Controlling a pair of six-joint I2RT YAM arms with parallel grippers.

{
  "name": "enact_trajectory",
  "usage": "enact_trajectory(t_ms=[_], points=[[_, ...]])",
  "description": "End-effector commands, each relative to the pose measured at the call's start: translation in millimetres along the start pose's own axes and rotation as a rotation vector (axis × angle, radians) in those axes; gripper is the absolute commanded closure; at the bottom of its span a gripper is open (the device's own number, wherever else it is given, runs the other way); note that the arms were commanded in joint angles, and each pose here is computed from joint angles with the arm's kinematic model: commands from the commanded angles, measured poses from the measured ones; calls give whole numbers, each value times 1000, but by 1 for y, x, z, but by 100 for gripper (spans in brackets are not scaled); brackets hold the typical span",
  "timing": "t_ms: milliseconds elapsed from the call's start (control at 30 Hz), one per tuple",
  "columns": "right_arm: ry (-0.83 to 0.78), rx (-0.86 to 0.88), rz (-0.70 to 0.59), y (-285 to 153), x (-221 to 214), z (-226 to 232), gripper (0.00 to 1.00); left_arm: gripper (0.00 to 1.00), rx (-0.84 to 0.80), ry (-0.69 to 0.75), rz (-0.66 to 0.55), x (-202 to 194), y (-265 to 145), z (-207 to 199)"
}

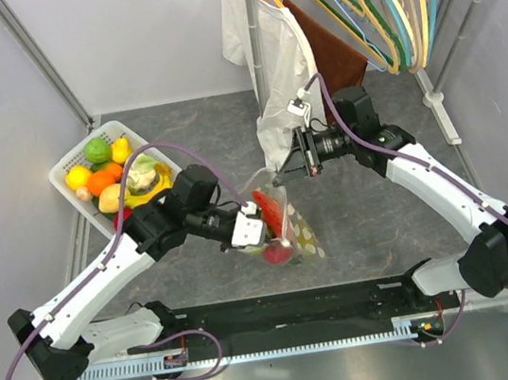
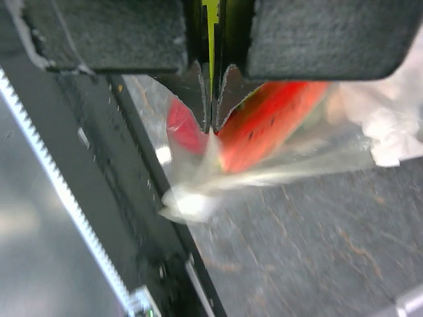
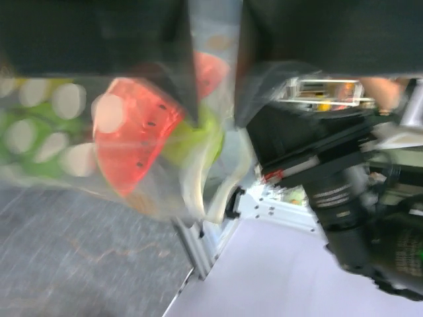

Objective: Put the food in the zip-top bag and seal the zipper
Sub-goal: Adjust the zipper food storage bag at the center of the board.

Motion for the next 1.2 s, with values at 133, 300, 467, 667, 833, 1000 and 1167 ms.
enact_trajectory(t_ms=[133, 300, 467, 667, 833, 1000, 1167], points=[[-234, -63, -60, 1, 27, 14, 2, 98, 76, -341, -160, 52, 5, 27], [-393, -256, -19, -31, -2, 7, 10, 98, 154, -486, -125, 30, 22, 37], [-552, -371, -34, -65, -34, 9, 21, 98, 208, -568, -118, 19, 25, 47], [-596, -317, -26, -71, -55, 16, 27, 98, 273, -669, -129, 6, 22, 59], [-730, -260, 27, -70, -62, 12, 31, 98, 253, -646, -155, 11, 19, 54], [-827, -253, 11, -71, -64, 9, 43, 98, 252, -640, -156, 13, 18, 56], [-852, -208, -9, -68, -67, 12, 52, 98, 244, -650, -155, 13, 21, 57]])
Point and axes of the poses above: each gripper's point midway between its finger pads, its own y axis out along the fingers, its own z axis along the line the jaws close on, x = y × z, the point moved 7 cm from there along -y, back along the fingers, and after that the axes turned 1 degree about -y, right-handed, at the moved point
